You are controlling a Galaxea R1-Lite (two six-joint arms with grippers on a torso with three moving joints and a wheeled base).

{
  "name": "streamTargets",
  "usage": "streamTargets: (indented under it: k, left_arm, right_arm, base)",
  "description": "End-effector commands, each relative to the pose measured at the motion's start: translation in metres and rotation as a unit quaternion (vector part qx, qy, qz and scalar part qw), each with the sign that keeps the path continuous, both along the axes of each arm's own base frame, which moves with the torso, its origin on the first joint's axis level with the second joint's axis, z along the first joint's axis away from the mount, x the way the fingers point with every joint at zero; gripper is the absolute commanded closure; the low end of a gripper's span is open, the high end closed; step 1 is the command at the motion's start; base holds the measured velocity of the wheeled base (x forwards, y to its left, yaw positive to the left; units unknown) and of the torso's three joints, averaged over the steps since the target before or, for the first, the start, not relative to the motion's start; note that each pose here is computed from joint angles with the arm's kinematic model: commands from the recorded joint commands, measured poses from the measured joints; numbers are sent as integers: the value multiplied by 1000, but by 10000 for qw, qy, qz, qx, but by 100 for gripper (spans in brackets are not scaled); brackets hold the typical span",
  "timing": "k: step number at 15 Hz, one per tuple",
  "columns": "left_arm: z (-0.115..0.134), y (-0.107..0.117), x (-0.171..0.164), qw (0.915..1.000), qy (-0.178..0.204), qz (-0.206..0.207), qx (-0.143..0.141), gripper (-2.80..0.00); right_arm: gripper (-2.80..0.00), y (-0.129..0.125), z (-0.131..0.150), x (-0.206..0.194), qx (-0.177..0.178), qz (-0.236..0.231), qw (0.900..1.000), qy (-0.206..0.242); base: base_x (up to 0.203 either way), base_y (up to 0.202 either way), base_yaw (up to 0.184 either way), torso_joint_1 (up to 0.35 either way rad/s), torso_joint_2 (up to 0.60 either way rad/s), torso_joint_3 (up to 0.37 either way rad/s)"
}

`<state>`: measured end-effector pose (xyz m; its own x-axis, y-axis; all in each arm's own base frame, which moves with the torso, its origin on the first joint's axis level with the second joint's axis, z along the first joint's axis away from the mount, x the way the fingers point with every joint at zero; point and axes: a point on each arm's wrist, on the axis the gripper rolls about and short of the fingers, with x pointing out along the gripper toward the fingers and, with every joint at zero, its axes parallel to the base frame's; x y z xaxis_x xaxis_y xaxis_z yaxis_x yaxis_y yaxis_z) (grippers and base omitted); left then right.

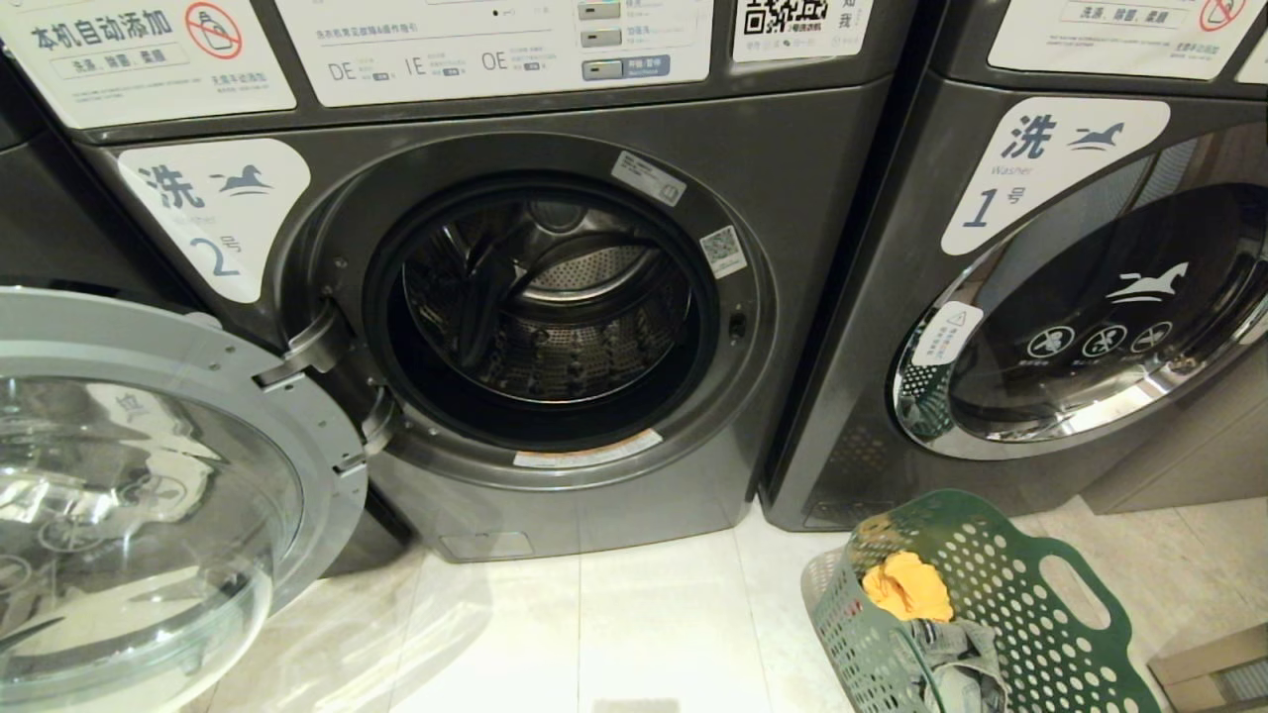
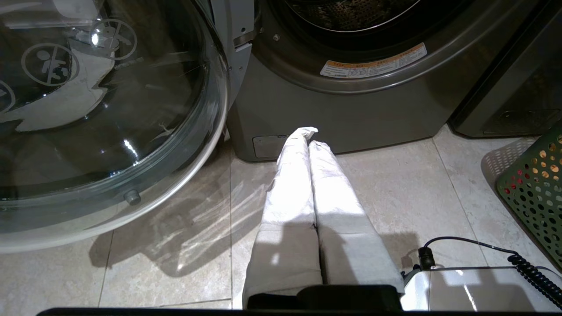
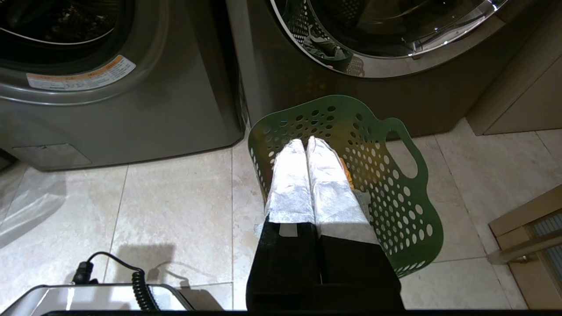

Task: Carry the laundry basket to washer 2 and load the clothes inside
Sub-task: Place the clothes into the washing machine

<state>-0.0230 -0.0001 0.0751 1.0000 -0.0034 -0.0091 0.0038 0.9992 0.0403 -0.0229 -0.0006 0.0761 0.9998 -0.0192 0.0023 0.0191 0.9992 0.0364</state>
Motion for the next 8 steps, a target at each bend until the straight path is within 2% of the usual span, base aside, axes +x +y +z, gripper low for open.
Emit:
streamTargets:
  k: [1,3,4,6,8]
  left_arm:
    - [0,0,0,10000,8,2,-10,0]
    - [0,0,0,10000,8,-6,13,0]
    - [0,0,0,10000,31,2,13,0]
    - [0,0,0,10000,38,2,13,0]
    - [0,0,0,10000,28,9,-10,0]
  right_arm:
    - [0,0,5,-1,-4,-3,10000,-62]
    - [0,0,30,-9,4,-1,9997,-224]
    - [0,0,54,-15,12,-5,9998,-203]
    - [0,0,85,-2,60,-110,9985,538]
    - [0,-1,108,34,112,-403,9870,1551]
  base:
    - [0,0,0,0,0,0]
    - [0,0,0,-1,-1,-24]
    - [0,0,0,2,-5,-115]
    - [0,0,0,-2,2,-167]
    - [0,0,0,3,4,-192]
